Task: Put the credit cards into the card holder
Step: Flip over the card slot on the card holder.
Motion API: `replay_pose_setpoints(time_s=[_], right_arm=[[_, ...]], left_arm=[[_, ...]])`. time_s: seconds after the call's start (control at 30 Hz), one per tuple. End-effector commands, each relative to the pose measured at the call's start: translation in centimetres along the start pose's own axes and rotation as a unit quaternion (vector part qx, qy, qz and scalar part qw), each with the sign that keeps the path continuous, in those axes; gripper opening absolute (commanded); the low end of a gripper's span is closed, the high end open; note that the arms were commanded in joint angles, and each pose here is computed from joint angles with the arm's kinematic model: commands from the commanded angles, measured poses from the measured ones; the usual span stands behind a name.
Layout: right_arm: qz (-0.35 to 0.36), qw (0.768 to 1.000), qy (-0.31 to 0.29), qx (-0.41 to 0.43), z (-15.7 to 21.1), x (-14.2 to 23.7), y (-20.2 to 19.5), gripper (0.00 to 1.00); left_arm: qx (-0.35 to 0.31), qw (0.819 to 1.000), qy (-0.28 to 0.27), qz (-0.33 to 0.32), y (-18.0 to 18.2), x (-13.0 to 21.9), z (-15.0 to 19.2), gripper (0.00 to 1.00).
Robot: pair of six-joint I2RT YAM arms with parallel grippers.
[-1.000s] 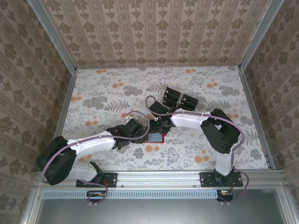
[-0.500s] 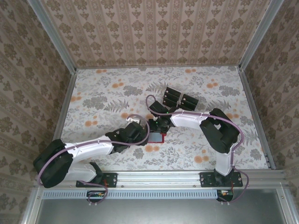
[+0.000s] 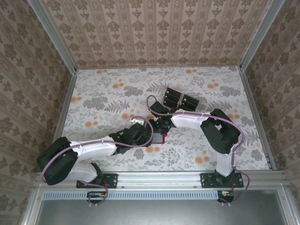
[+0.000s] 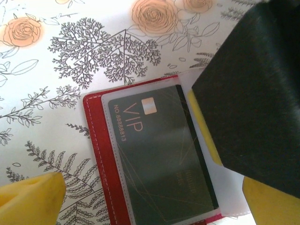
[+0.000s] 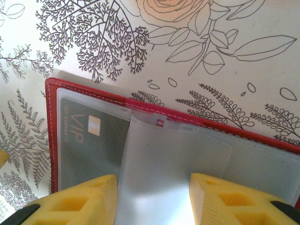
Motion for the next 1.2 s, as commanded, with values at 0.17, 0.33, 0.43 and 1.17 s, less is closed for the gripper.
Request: replay_pose_setpoints(time_s=[0.17,0.33,0.43,1.17], right_arm=[[-0.007,1.000,0.009,-0.009,0.0,-0.3,0.1,0.45],[-0.024,1.000,0.002,-0.006,-0.2,0.7,0.6,0.45],[-0.036,0.999,-0.014,-0.003,-0.5,2.1,0.9,0.46],[-0.017,0.999,-0.010,-0.042,0.2,1.2,-1.8,0.47]], left_arm=[[-0.028,0.999,0.022,-0.039,-0.4,-1.3,-0.4,1.00],[-0.026,0.997,0.043,-0.057,-0.2,-1.9,0.6,1.00],[-0.024,0.996,0.052,-0.062,-0.1,-2.2,1.1,1.00],[-0.015,0.996,0.057,-0.061,0.0,-2.5,1.8,1.00]])
Point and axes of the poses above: each hand's point on the last joint's axis, 136 mm out from that joint toward the fingers, its own x axis back along the fingers, its own y axis along the line the jaws close on, z = x × y, the point moved 9 cm from there along x, back along the fingers, and after that the axes turned 12 degrees about -x, right-handed, at the moved point
